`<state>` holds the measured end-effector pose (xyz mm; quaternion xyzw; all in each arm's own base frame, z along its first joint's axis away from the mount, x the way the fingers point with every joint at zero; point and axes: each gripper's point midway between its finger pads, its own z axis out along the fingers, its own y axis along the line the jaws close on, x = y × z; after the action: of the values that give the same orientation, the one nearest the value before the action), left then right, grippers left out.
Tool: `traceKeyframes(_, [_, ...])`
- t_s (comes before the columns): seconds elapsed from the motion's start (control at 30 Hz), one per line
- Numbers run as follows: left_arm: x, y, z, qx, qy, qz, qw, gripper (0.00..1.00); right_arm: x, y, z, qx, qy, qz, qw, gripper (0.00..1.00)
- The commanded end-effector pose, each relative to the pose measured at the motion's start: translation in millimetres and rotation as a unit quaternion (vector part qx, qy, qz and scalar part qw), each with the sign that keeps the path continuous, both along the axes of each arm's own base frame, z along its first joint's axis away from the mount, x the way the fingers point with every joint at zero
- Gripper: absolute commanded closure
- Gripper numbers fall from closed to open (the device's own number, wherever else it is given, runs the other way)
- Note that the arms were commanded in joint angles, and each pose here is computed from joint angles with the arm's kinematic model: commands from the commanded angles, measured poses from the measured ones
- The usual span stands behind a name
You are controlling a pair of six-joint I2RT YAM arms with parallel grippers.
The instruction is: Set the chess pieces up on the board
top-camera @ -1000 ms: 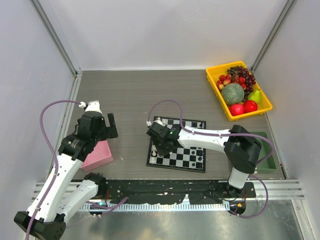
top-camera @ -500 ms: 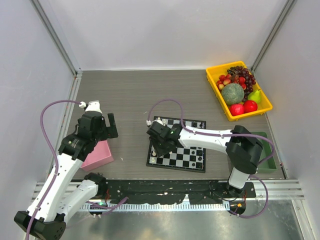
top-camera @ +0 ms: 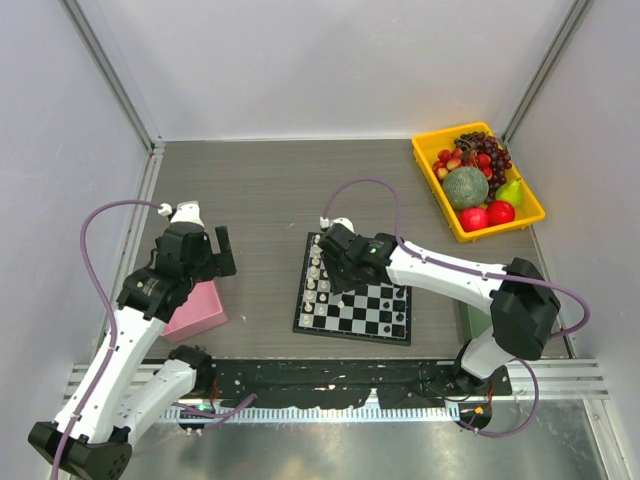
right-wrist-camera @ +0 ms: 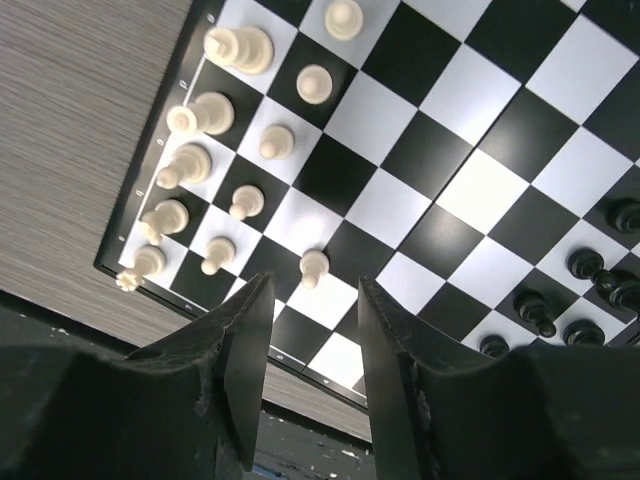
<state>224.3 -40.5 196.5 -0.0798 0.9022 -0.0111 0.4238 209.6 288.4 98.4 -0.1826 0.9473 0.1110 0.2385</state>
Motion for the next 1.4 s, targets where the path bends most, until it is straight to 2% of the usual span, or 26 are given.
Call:
traceKeyframes(0.0, [6, 0, 7, -0.005, -0.019, 0.004, 1.0, 0.01, -5, -2, -5, -0.009, 0.01, 0.013, 1.0, 0.55])
traceKeyframes(0.37, [7, 0, 7, -0.004, -0.018, 0.005, 1.0, 0.01, -15, 4, -26, -0.014, 0.046, 0.033, 0.998, 0.57])
traceKeyframes(1.03, [8, -1, 6, -0.004, -0.015, 0.005, 1.0, 0.01, -18, 3, -44, -0.029, 0.065, 0.037, 0.997, 0.75])
traceKeyframes(1.37, [8, -1, 5, -0.002, -0.013, 0.004, 1.0, 0.01, -17, 2, -44, -0.037, 0.066, 0.035, 0.997, 0.75])
